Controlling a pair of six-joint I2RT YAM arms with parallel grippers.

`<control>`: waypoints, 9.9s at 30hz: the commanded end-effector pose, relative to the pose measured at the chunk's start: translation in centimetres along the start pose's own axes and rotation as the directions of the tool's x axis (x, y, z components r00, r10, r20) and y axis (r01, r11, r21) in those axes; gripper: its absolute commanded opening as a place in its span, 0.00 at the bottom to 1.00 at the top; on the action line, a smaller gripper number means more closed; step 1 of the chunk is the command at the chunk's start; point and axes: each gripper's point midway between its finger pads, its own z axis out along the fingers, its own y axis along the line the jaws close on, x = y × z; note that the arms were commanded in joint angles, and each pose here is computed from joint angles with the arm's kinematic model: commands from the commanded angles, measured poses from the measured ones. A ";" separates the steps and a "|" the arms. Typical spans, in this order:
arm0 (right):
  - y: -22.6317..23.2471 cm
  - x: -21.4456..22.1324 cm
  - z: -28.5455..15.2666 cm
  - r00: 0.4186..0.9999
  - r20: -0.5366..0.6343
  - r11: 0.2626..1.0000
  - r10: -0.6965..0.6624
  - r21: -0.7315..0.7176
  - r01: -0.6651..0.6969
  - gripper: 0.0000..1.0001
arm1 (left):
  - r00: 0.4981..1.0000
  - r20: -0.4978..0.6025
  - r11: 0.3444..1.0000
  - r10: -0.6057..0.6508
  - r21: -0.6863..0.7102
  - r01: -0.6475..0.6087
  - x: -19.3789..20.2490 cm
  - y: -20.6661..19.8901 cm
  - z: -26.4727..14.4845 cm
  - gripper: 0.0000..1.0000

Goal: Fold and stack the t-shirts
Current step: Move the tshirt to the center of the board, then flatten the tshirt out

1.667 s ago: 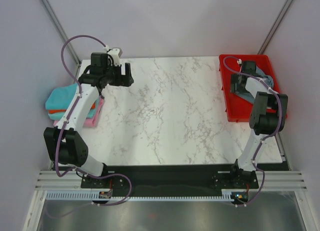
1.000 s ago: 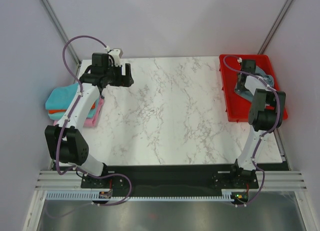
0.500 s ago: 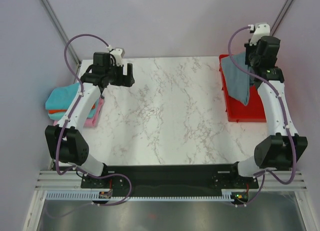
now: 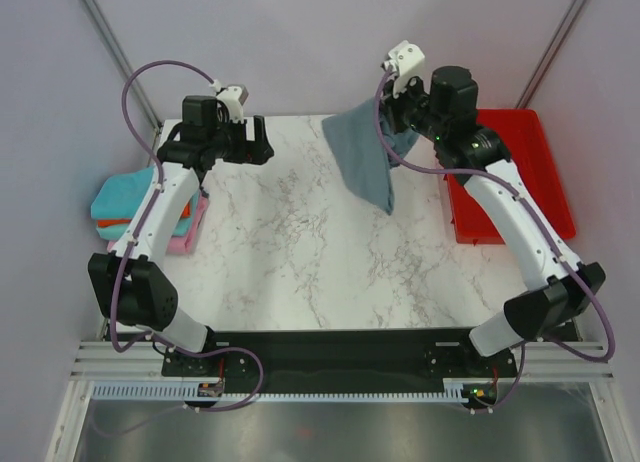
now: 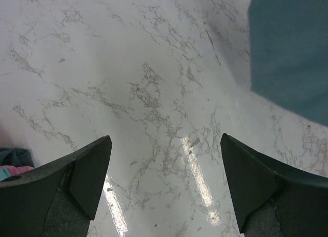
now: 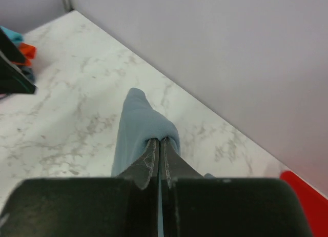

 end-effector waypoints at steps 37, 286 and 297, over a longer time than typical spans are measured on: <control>11.5 25.2 19.7 0.893 -0.418 0.965 0.165 -0.118 -0.234 0.81 | 0.987 -0.113 0.990 -0.111 -0.103 0.099 8.3 2.5 -2.4 0.95; 13.4 24.2 13.1 0.897 -0.416 0.989 -0.147 -0.043 0.143 0.51 | 0.956 -0.143 0.933 0.256 -0.222 -0.284 0.6 0.7 2.7 0.02; 11.1 18.5 12.6 0.931 -0.326 0.983 -0.163 0.024 0.181 0.06 | 0.957 -0.145 0.937 0.252 -0.212 -0.279 0.6 0.6 3.3 0.02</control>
